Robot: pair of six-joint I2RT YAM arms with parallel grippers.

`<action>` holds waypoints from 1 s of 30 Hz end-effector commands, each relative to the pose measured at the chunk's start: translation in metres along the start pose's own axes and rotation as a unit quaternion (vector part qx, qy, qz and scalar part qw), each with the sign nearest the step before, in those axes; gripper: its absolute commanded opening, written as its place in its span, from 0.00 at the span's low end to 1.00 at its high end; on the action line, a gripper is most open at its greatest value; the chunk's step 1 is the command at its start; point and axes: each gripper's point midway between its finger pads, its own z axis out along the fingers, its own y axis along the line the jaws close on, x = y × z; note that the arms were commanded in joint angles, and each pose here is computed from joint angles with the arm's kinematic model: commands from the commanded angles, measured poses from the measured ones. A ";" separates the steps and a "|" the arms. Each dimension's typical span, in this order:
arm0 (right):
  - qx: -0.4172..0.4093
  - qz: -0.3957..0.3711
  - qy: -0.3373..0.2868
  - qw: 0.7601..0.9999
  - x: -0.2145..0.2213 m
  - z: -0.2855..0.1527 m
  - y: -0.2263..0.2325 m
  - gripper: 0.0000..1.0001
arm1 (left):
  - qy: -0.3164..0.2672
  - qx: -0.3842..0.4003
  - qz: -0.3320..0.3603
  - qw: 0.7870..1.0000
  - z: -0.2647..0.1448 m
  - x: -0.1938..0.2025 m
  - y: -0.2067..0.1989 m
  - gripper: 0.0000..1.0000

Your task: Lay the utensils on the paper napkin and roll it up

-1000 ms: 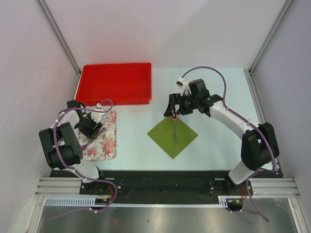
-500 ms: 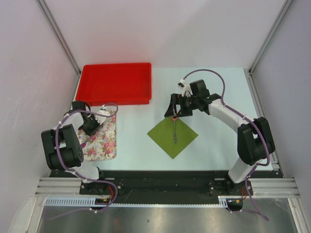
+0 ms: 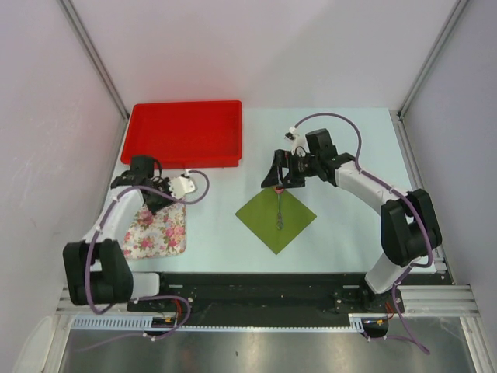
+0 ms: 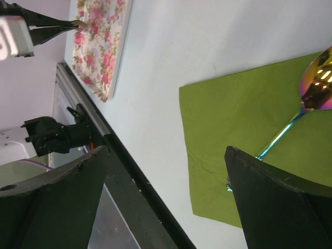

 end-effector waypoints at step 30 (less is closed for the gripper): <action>-0.117 0.032 0.015 0.993 0.010 0.003 0.037 1.00 | -0.052 0.074 0.218 0.972 0.061 -0.050 -0.014 0.66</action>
